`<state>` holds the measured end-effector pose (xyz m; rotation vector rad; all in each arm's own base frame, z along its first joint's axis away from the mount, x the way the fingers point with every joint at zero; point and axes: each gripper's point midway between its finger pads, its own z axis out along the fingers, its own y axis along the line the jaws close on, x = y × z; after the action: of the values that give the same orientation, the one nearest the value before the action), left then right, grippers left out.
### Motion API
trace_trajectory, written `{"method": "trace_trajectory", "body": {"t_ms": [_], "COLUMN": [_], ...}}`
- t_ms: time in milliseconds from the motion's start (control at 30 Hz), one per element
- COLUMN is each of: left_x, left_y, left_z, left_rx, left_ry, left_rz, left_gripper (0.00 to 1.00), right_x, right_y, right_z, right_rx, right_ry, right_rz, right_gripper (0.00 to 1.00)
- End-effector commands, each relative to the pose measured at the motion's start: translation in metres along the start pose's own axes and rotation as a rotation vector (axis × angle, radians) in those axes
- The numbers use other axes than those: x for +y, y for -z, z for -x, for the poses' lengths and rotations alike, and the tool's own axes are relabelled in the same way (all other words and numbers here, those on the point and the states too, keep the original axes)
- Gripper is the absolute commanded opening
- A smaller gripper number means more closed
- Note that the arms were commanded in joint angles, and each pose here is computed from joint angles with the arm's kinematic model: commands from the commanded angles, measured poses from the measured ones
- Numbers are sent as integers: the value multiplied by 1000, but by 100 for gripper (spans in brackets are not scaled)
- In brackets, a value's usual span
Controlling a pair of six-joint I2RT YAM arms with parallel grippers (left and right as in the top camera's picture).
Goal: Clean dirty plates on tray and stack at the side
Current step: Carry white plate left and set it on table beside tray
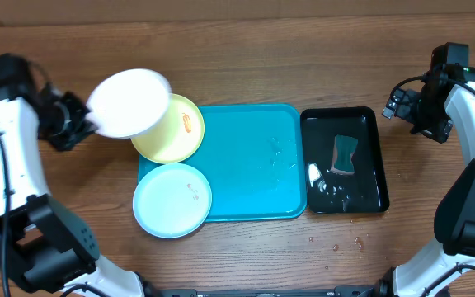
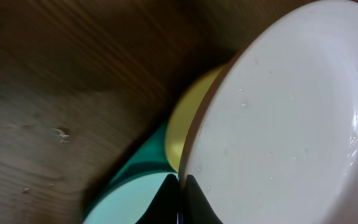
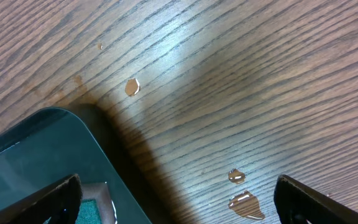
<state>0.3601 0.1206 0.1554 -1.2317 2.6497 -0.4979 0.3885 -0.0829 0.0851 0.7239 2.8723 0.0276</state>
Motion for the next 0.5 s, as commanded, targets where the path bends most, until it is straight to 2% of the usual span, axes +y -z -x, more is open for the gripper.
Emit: {"method": "trace_trajectory", "body": {"t_ms": [0,167,333,467], "left_x": [31,83,135,149], "left_y": [15,28,29,14], "left_z": [21,35,34,26], "left_rx": [-45,-85,-124,-113], "left_ry": [47,183,321,354], "left_rz": [16,75,284,339], "left_gripper": [4,4,4,4], "right_x": [1,1,1,1], "right_y": [10,10,10,10], "right_z": [8,8,8,8], "right_rx": [-35,-35,-35,-35], "right_ry": [-12,-12,-12,-11], "right_rz": [10,10,10,10], "right_gripper": [100,100,100,100]}}
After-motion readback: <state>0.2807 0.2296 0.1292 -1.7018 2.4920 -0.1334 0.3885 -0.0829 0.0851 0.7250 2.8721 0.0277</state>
